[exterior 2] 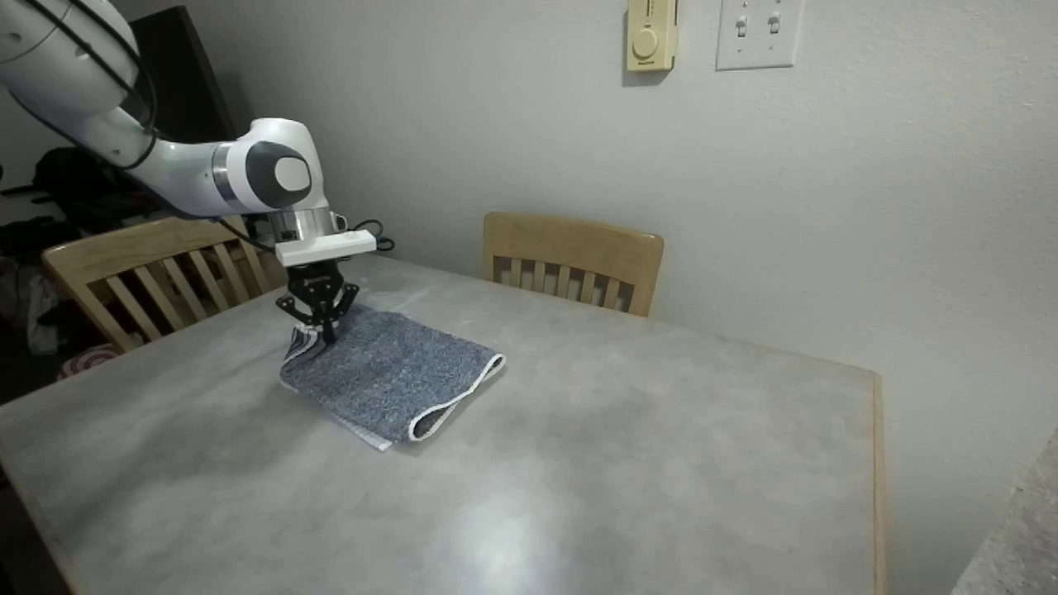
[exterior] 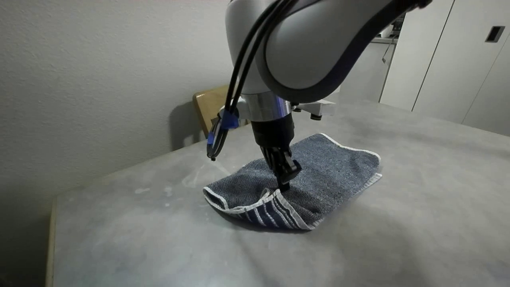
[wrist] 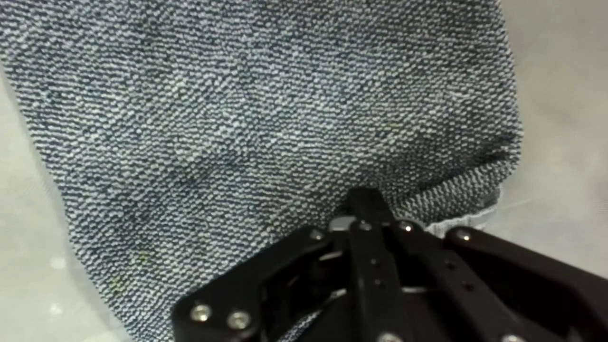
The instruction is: Unfold the cloth on the table
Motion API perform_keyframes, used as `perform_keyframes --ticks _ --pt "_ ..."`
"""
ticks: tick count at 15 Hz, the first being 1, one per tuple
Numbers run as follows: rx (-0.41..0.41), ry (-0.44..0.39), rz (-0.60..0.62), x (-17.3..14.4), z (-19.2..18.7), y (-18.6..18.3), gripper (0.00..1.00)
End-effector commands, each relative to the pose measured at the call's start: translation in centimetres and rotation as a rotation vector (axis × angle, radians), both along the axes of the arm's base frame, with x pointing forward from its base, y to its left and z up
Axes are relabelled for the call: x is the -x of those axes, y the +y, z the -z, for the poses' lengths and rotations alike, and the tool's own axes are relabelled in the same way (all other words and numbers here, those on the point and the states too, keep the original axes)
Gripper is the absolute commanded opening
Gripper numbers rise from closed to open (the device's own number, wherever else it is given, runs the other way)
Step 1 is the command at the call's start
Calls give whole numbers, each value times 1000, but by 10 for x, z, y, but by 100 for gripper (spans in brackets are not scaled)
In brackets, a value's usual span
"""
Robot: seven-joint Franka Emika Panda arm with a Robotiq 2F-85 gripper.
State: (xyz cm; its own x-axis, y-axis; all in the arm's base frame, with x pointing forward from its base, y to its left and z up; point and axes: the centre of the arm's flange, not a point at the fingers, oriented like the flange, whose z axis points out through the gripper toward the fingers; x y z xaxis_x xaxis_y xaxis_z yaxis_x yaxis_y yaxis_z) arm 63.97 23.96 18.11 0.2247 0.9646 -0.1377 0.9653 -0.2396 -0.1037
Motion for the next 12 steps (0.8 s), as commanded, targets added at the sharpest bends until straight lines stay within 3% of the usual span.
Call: perform_keyframes --ticks 1,5,9,12 --pt "-89 -25 24 -10 13 -2 0" --pt "-152 5 99 -11 16 0 0" --pt "-218 170 162 -9 18 0 0" --pt "-273 318 133 -4 16 4 0"
